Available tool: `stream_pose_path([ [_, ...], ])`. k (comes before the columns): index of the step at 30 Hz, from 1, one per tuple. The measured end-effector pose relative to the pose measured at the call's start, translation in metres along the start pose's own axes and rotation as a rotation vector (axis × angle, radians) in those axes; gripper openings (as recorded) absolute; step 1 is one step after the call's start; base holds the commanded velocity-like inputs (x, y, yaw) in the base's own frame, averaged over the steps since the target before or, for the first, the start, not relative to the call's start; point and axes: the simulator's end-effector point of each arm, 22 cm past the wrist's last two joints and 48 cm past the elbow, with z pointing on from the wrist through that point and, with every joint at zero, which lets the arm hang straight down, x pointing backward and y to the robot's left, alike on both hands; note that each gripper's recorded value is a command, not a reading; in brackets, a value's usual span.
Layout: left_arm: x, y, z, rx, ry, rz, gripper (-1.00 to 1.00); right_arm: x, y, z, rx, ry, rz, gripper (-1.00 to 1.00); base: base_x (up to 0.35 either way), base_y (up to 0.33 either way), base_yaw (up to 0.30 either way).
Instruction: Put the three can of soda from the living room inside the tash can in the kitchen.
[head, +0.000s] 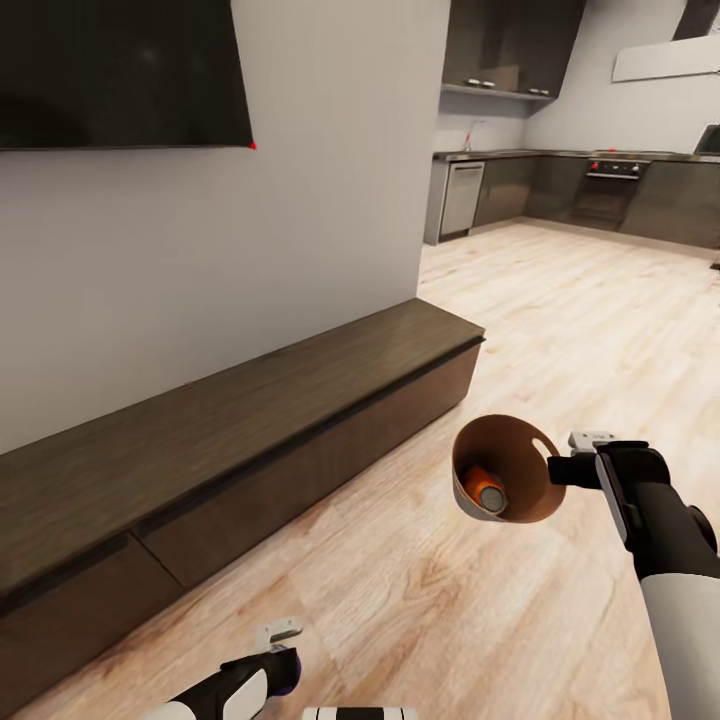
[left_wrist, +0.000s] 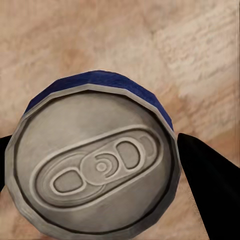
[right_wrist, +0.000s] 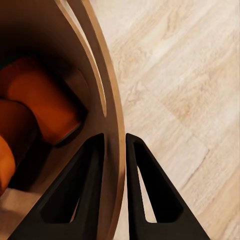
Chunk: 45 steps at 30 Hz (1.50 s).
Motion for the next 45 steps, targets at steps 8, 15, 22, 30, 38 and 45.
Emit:
stream_pose_path([
  [8,-0.035,-0.041,-0.016,0.083,-0.068,0.011,-1.00,-0.001,0.001,-0.009,0.001,0.000,-0.007,-1.00,0.000,0.000,0.000],
  [15,-0.087,-0.115,-0.060,0.229,-0.107,0.066,-1.00,0.011,-0.003,-0.009,0.028,0.040,-0.017,-1.00,0.000,0.000,0.000],
  [22,-0.171,-0.145,-0.154,0.219,-0.244,0.195,-1.00,0.026,-0.015,-0.009,0.105,0.081,-0.018,-1.00,0.000,0.000,0.000],
  [30,-0.195,-0.198,-0.255,0.310,-0.311,0.356,-1.00,0.061,-0.017,-0.003,0.281,0.203,-0.049,-1.00,0.000,0.000,0.000],
  [38,-0.208,-0.220,-0.321,0.407,-0.292,0.404,-1.00,0.077,0.002,0.005,0.328,0.234,-0.079,-1.00,0.000,0.000,0.000],
  [45,-0.209,-0.249,-0.359,0.483,-0.285,0.420,-1.00,0.074,0.036,0.000,0.308,0.244,-0.127,-1.00,0.000,0.000,0.000],
])
